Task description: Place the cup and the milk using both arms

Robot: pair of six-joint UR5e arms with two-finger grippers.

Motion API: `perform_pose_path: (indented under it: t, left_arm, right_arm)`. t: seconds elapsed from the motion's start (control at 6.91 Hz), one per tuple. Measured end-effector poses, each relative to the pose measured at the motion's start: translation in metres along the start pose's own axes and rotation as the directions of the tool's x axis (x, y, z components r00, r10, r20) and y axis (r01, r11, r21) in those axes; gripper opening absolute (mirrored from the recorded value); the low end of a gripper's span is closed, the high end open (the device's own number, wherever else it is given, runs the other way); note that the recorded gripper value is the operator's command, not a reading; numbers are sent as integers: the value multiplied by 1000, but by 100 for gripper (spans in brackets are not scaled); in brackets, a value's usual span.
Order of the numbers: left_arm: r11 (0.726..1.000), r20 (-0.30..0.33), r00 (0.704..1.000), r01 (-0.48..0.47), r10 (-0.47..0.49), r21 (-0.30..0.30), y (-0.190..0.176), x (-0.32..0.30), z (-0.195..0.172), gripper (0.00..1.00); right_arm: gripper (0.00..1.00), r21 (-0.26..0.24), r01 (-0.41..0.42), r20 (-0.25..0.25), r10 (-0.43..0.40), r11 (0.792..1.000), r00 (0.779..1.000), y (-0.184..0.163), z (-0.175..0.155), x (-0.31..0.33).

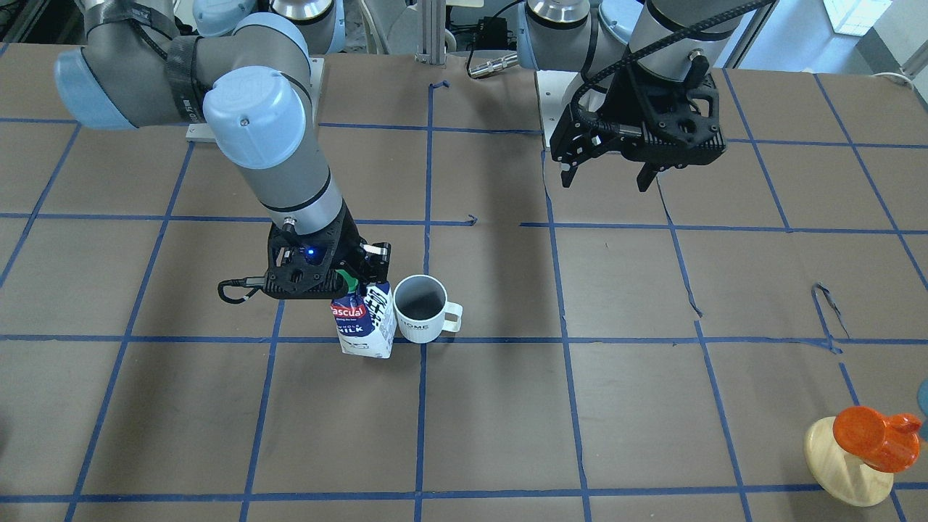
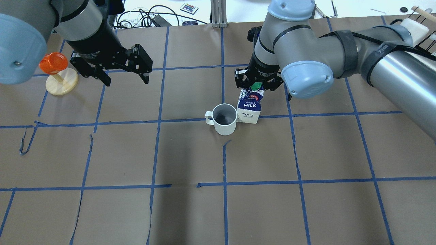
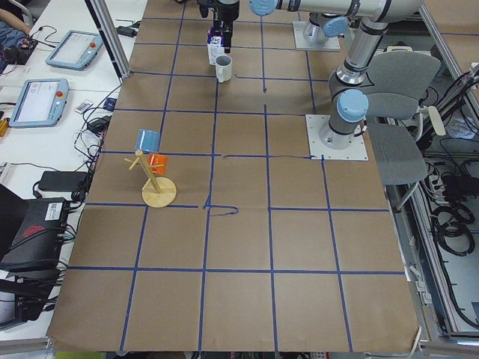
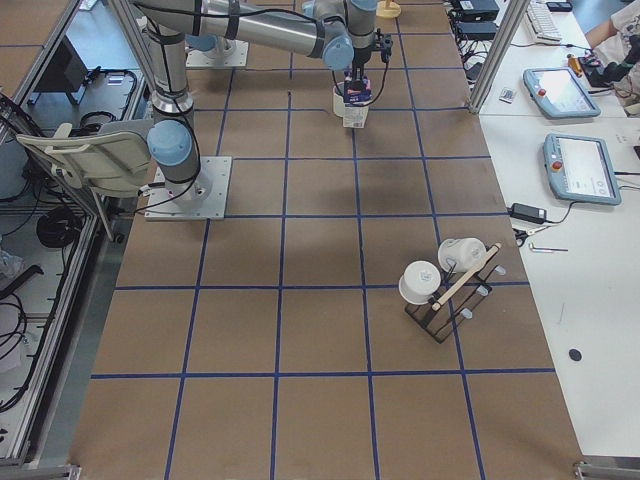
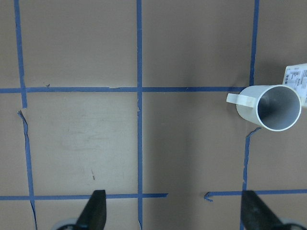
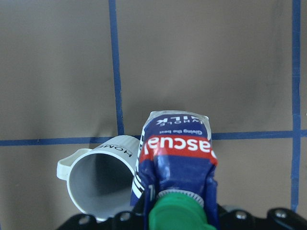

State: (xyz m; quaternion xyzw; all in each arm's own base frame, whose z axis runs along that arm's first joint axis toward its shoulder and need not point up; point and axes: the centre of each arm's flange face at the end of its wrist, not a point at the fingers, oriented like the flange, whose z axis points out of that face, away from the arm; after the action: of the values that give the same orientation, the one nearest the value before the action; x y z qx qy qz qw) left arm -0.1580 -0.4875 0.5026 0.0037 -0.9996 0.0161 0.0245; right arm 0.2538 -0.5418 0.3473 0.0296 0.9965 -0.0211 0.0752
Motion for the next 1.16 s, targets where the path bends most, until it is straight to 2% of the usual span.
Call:
perform_pose_path:
  t: [0.14, 0.29, 0.43, 0.72, 1.01, 1.16]
  left_arm:
    - [1000, 0, 1000, 1, -1, 2, 0, 0, 0, 100]
    - [1000, -1, 1000, 4, -4, 3, 0, 0, 0, 100]
    - [1000, -2, 1000, 6, -6, 3, 0, 0, 0, 100]
    - [1000, -1, 1000, 6, -6, 4, 0, 0, 0, 100]
    - [1000, -2, 1000, 5, -5, 4, 0, 0, -1, 100]
    - [1000, -2, 1000, 4, -4, 4, 0, 0, -1, 100]
  right_arm:
    - [46, -7, -9, -2, 9, 1000, 1000, 0, 3, 0]
    - [71, -11, -9, -3, 9, 1000, 1000, 1, 4, -1]
    - [84, -12, -2, -7, 2, 1000, 1000, 2, 5, -3]
    - [99, -10, 21, -16, -21, 1000, 1000, 8, 5, -12]
    - [100, 25, 38, -22, -37, 999, 999, 5, -13, -15]
    - [100, 45, 67, -49, -65, 997, 997, -1, -35, -13]
